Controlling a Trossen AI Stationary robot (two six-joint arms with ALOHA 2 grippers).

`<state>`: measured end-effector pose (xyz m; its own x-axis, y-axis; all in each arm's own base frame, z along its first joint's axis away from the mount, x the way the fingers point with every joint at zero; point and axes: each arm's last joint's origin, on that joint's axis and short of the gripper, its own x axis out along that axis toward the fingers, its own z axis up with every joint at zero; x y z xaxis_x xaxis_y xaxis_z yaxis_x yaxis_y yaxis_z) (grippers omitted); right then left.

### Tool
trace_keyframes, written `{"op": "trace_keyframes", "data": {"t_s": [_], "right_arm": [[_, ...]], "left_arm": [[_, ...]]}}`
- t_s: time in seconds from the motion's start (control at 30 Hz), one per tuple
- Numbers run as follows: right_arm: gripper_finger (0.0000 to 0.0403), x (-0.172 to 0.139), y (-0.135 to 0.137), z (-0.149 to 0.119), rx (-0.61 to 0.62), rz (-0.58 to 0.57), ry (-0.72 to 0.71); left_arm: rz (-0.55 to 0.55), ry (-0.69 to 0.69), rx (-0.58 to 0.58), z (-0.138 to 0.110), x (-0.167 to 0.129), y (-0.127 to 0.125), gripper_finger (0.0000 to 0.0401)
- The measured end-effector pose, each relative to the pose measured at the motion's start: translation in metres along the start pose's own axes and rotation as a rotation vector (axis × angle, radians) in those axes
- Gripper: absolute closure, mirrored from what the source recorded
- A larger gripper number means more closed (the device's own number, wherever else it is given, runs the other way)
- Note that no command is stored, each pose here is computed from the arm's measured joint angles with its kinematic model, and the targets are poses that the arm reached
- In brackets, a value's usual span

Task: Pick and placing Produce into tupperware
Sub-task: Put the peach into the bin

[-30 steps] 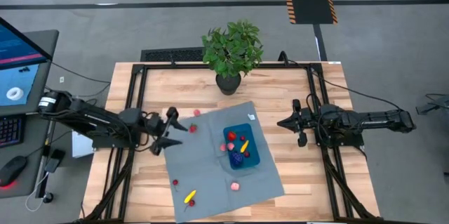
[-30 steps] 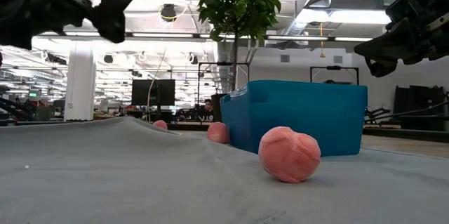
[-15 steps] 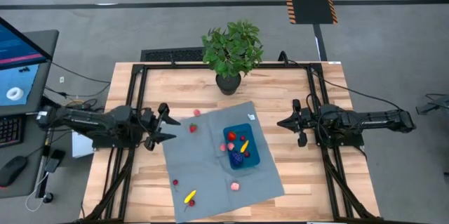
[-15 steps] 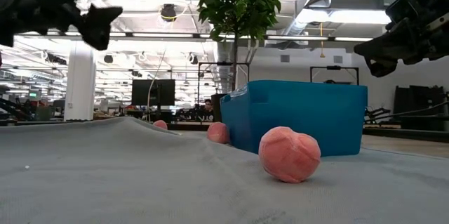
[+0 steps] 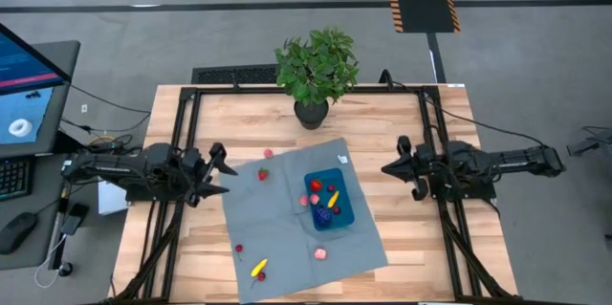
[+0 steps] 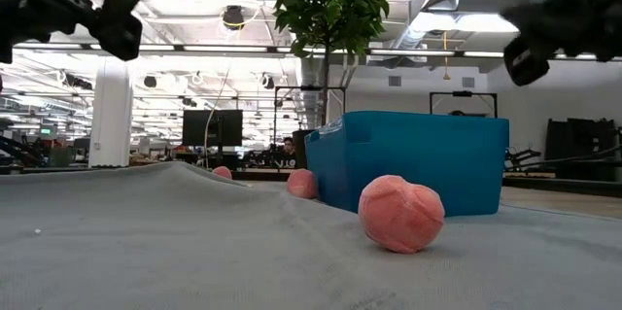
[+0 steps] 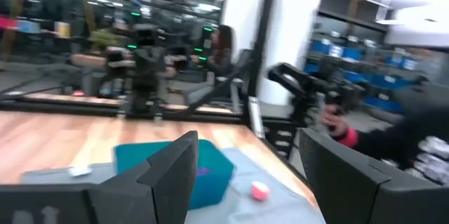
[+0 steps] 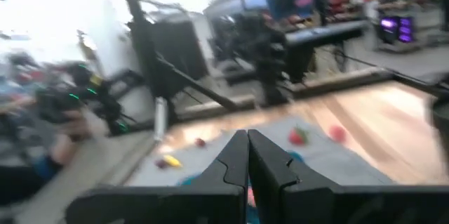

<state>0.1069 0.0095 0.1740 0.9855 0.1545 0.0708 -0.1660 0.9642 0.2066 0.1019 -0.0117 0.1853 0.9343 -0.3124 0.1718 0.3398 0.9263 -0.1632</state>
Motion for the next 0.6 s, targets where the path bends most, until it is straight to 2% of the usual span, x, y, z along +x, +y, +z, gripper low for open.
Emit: {"op": "trace_keyframes", "data": {"t_s": [0.07, 0.13, 0.27, 0.37, 0.6], "right_arm": [[0.0369, 0.001, 0.005, 0.005, 0.035, 0.053, -0.048], [0.0369, 0.001, 0.011, 0.007, 0.041, 0.111, -0.072], [0.0369, 0.002, 0.021, 0.007, -0.042, 0.199, -0.066], [0.0369, 0.005, 0.028, 0.012, -0.045, 0.233, -0.07], [0.0369, 0.029, 0.043, 0.014, -0.051, 0.208, 0.107]], "left_arm": [[-0.027, 0.003, 0.009, 0.0, 0.0, -0.001, 0.0164], [-0.008, 0.004, -0.005, 0.0, 0.0, 0.0, 0.0164], [0.132, 0.054, -0.031, -0.007, -0.001, 0.005, 0.0164], [0.213, 0.087, -0.035, -0.012, -0.001, 0.008, 0.0164], [0.171, 0.005, 0.037, 0.004, 0.0, 0.004, 0.0164]]}}
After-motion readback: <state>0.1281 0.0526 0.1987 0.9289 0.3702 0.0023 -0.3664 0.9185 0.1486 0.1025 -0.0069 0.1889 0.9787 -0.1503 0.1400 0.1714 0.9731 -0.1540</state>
